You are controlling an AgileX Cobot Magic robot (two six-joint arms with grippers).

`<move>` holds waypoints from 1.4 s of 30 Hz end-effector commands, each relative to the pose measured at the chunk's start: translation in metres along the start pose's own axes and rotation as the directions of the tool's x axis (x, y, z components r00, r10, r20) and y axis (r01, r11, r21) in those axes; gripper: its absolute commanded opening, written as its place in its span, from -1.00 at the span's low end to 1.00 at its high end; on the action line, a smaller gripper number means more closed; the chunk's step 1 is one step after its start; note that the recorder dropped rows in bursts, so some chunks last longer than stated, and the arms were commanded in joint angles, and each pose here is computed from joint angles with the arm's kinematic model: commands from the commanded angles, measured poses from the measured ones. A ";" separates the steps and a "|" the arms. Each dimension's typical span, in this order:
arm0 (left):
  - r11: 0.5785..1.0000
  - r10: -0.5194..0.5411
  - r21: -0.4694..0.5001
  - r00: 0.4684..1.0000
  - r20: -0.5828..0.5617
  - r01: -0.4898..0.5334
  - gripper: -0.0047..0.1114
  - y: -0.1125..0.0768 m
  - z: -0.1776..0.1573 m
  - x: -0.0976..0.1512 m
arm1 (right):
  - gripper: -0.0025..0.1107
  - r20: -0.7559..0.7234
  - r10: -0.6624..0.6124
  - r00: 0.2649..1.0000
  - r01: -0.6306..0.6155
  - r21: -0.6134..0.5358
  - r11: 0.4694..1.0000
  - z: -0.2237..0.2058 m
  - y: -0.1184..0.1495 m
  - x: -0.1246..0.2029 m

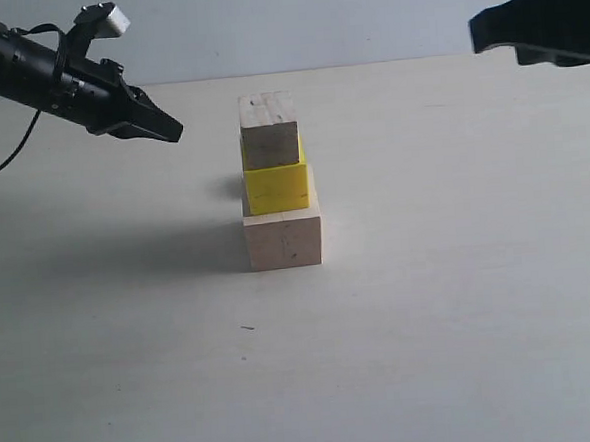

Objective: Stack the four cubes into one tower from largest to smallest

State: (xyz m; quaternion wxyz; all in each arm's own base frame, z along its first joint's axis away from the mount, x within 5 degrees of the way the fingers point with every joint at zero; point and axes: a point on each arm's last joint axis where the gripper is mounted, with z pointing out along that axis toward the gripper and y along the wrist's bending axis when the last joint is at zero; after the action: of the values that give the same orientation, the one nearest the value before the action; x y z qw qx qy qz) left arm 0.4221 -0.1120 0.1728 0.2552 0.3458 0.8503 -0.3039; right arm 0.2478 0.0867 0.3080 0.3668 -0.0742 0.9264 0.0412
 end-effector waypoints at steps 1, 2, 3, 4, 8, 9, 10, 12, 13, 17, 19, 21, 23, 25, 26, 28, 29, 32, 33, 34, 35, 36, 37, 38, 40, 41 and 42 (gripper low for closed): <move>0.999 -0.034 0.008 0.999 0.014 0.034 -0.92 -0.001 -0.002 -0.003 | -0.96 -0.006 0.114 0.993 -0.114 0.024 0.993 0.042 -0.010 -0.019; 0.999 -0.036 0.013 0.999 0.013 0.036 -0.92 -0.002 -0.003 -0.003 | -0.96 -0.009 0.134 0.991 -0.134 0.030 0.991 0.049 -0.014 -0.025; 0.999 -0.040 0.020 0.999 0.011 0.039 -0.92 -0.003 -0.003 -0.003 | -0.96 -0.011 0.149 0.989 -0.149 0.036 0.988 0.056 -0.019 -0.033; 0.999 -0.045 0.026 0.999 0.006 0.045 -0.92 -0.003 -0.003 -0.003 | -0.96 -0.007 0.161 0.987 -0.160 0.037 0.986 0.059 -0.023 -0.041; 0.997 -0.058 0.041 0.998 -0.005 0.058 -0.92 -0.004 -0.003 -0.002 | -0.96 -0.079 0.202 0.976 -0.203 -0.007 0.979 0.081 -0.043 -0.065; 0.997 -0.061 0.038 0.998 -0.007 0.061 -0.92 -0.005 -0.004 -0.002 | -0.96 -0.096 0.220 0.971 -0.224 -0.035 0.974 0.087 -0.048 -0.070; 0.997 -0.064 0.037 0.998 -0.007 0.065 -0.92 -0.005 -0.004 -0.002 | -0.96 -0.119 0.212 0.970 -0.221 -0.068 0.973 0.093 -0.052 -0.074; 0.998 -0.057 0.029 0.998 -0.003 0.057 -0.92 -0.006 -0.007 -0.004 | -0.96 -0.160 0.227 0.961 -0.250 -0.144 0.957 0.109 -0.065 -0.080; 0.998 -0.053 0.021 0.999 -0.002 0.053 -0.92 -0.007 -0.009 -0.005 | -0.96 -0.172 0.221 0.960 -0.251 -0.176 0.952 0.116 -0.070 -0.081; 0.998 -0.061 -0.033 0.998 0.024 0.062 -0.92 -0.011 -0.022 -0.014 | -0.96 -0.273 0.258 0.927 -0.332 -0.272 0.903 0.162 -0.088 -0.077; 0.997 -0.049 -0.052 0.998 0.042 0.051 -0.92 -0.014 -0.028 -0.019 | -0.96 -0.330 0.270 0.905 -0.378 -0.327 0.866 0.186 -0.088 -0.071; 0.997 -0.038 -0.064 0.998 0.056 0.041 -0.92 -0.016 -0.033 -0.023 | -0.96 -0.380 0.273 0.884 -0.421 -0.390 0.819 0.212 -0.085 -0.063; 0.997 -0.045 -0.067 0.997 0.061 0.049 -0.92 -0.017 -0.035 -0.024 | -0.96 -0.415 0.279 0.866 -0.464 -0.456 0.759 0.233 -0.079 -0.057; 0.996 -0.056 -0.069 0.997 0.060 0.060 -0.92 -0.018 -0.036 -0.024 | -0.96 -0.450 0.276 0.850 -0.500 -0.521 0.691 0.249 -0.070 -0.054; 0.996 -0.055 -0.069 0.997 0.058 0.059 -0.92 -0.017 -0.036 -0.024 | -0.96 -0.467 0.274 0.841 -0.516 -0.536 0.668 0.258 -0.068 -0.052; 0.996 -0.055 -0.072 0.997 0.059 0.059 -0.92 -0.017 -0.036 -0.024 | -0.96 -0.493 0.246 0.835 -0.520 -0.556 0.648 0.272 -0.060 -0.049; 0.995 -0.053 -0.075 0.997 0.059 0.058 -0.92 -0.017 -0.036 -0.024 | -0.96 -0.504 0.232 0.832 -0.520 -0.562 0.643 0.278 -0.057 -0.047; 0.994 -0.046 -0.095 0.997 0.059 0.052 -0.92 -0.015 -0.036 -0.024 | -0.96 -0.518 0.181 0.836 -0.503 -0.591 0.631 0.291 -0.034 -0.051; 0.994 -0.042 -0.102 0.998 0.056 0.047 -0.92 -0.015 -0.036 -0.023 | -0.96 -0.521 0.172 0.836 -0.498 -0.590 0.636 0.294 -0.028 -0.053; 0.993 -0.033 -0.110 0.998 0.045 0.037 -0.92 -0.014 -0.036 -0.022 | -0.96 -0.531 0.149 0.834 -0.483 -0.573 0.663 0.297 -0.018 -0.054; 0.993 -0.030 -0.112 0.999 0.041 0.034 -0.92 -0.014 -0.036 -0.022 | -0.96 -0.534 0.133 0.835 -0.465 -0.556 0.688 0.298 -0.014 -0.055; 0.993 -0.027 -0.113 0.999 0.038 0.031 -0.92 -0.014 -0.036 -0.022 | -0.96 -0.540 0.095 0.837 -0.426 -0.532 0.732 0.299 -0.006 -0.055; 0.993 -0.027 -0.113 0.999 0.038 0.031 -0.92 -0.014 -0.036 -0.022 | -0.96 -0.539 0.084 0.838 -0.413 -0.526 0.743 0.300 -0.001 -0.055; 0.993 -0.027 -0.113 0.999 0.038 0.031 -0.92 -0.014 -0.036 -0.022 | -0.96 -0.536 0.078 0.841 -0.406 -0.529 0.746 0.299 0.003 -0.057; 0.993 -0.026 -0.116 0.999 0.039 0.031 -0.92 -0.012 -0.037 -0.021 | -0.96 -0.527 0.069 0.847 -0.383 -0.517 0.766 0.298 0.015 -0.060; 0.993 -0.026 -0.118 0.999 0.038 0.030 -0.92 -0.012 -0.038 -0.021 | -0.96 -0.529 0.063 0.846 -0.366 -0.492 0.790 0.300 0.018 -0.059; 0.993 -0.029 -0.117 0.999 0.038 0.033 -0.92 -0.011 -0.039 -0.020 | -0.96 -0.533 0.052 0.844 -0.347 -0.470 0.812 0.302 0.020 -0.058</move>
State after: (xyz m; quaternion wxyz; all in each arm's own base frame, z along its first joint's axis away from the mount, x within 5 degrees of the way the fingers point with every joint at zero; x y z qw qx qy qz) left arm 0.4176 -0.1042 0.2101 0.2773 0.3164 0.8677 -0.2647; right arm 0.4881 0.1474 0.1304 0.0706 -0.0799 0.9290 0.3545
